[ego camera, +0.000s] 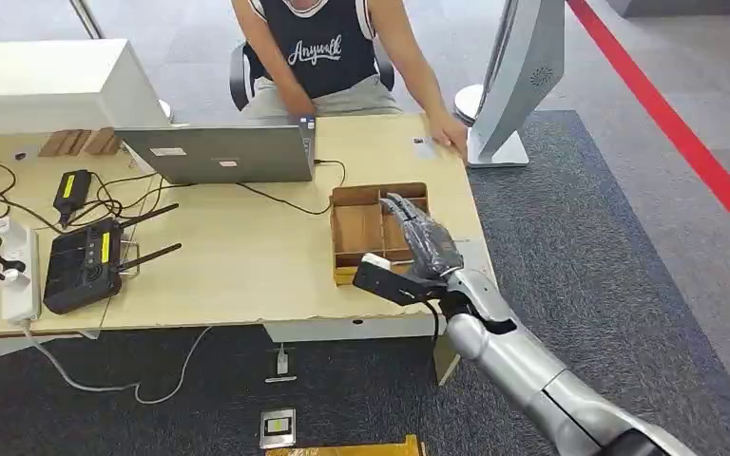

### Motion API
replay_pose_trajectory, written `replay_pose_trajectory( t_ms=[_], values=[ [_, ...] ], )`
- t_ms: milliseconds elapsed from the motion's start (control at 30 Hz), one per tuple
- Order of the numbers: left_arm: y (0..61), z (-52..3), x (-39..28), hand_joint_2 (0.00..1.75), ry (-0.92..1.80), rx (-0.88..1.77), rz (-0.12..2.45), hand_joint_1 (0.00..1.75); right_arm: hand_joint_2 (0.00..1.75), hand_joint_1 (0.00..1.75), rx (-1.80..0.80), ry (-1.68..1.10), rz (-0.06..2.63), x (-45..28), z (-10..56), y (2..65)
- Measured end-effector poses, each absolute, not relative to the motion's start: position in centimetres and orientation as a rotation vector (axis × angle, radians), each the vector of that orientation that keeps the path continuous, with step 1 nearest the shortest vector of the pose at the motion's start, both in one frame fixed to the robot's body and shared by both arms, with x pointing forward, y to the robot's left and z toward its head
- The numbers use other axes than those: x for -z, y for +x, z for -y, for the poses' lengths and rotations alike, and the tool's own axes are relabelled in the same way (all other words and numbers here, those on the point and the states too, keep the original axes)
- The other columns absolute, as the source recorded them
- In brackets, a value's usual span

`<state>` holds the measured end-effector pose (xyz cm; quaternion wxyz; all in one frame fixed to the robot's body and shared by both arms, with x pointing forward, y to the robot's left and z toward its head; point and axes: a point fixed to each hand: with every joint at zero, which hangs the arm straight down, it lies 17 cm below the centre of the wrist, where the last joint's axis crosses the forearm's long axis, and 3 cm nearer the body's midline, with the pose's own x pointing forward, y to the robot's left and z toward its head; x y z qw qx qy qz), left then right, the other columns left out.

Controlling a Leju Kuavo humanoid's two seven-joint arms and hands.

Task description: Pass the card to the sensor for recognition and then transmit it.

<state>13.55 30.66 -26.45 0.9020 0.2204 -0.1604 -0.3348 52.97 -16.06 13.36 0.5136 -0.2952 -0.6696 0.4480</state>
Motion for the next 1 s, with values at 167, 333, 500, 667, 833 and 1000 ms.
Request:
replay_pose_trajectory(
  t_ms=[167, 333, 500, 667, 833, 1000],
  values=[
    [13.6, -30.7, 26.4, 1.75, 0.457, 0.7, 0.334, 0.0, 1.75, 0.0, -1.124, -0.735, 1.583, -12.3, 16.0, 52.5],
    [13.7, -30.6, 26.4, 1.75, 0.458, 0.706, 0.336, 0.0, 1.75, 0.0, -1.174, -0.741, 1.535, -10.6, 16.1, 52.1],
    [13.6, -30.7, 26.4, 1.75, 0.459, 0.712, 0.332, 0.0, 1.75, 0.0, -1.213, -0.798, 1.491, -9.5, 16.8, 52.1],
    [13.6, -30.7, 26.4, 1.75, 0.46, 0.711, 0.329, 0.0, 1.75, 0.0, -1.226, -0.859, 1.473, -8.9, 17.7, 52.4],
    [13.6, -30.8, 26.4, 1.75, 0.461, 0.708, 0.328, 0.0, 1.75, 0.0, -1.203, -0.898, 1.477, -8.9, 18.4, 52.8],
    [13.5, -30.8, 26.4, 1.75, 0.462, 0.707, 0.325, 0.0, 1.75, 0.0, -1.163, -0.941, 1.492, -9.5, 19.2, 53.4]
  ],
)
